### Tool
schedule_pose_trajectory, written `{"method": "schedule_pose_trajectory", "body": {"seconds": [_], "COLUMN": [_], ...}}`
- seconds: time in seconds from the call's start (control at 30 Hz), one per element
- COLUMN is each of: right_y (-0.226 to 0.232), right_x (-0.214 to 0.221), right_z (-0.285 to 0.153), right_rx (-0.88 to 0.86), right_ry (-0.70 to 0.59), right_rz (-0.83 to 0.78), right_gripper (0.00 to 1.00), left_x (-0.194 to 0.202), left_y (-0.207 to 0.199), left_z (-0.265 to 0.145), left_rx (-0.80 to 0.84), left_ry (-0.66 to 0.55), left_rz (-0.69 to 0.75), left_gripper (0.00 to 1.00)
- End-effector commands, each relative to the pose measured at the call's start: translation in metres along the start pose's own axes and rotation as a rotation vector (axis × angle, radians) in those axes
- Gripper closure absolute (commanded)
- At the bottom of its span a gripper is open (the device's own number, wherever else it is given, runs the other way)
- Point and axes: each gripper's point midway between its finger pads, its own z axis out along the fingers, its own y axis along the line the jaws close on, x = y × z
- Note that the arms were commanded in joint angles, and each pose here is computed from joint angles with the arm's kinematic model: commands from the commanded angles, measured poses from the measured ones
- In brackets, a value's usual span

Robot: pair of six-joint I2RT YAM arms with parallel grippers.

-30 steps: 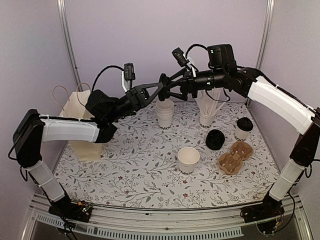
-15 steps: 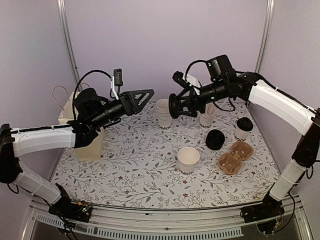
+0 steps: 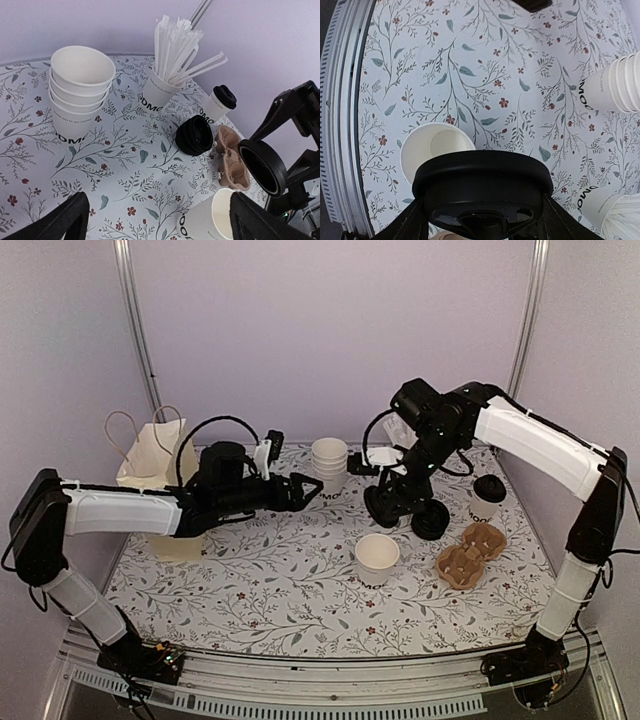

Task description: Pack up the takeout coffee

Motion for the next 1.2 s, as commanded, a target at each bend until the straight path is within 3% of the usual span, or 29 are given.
{"method": "schedule_pose_trajectory", "body": {"seconds": [0.0,0.23,0.47,1.17], "right_y": [0.020,0.031,0.038,0.052], "right_x": [0.026,0.036,0.040,0.032], "right_z": [0.010,0.022,0.035,0.060], "right_rx": [-0.082,-0.096,-0.105,-0.133], "right_ry": [0.167,0.277,0.334,0.385], "right_rz": [-0.043,-0.084,-0.101,-0.128], "right_gripper": [0.37,0.36,0.34,0.32], "left_x": [0.021,0.079,0.116,0.136], "left_y": [-0.006,-0.003,-0.012,-0.036], "left_z": [0.016,0.046,0.066,0.087], "left_rx": [0.012,0.024,0.072,0.163], "left_ry": [0.077,0.230,0.292,0.348], "left_rz": [0.023,-0.079,-0.134,-0.127], "left_gripper": [0.00,0.00,0.00,0.00]}}
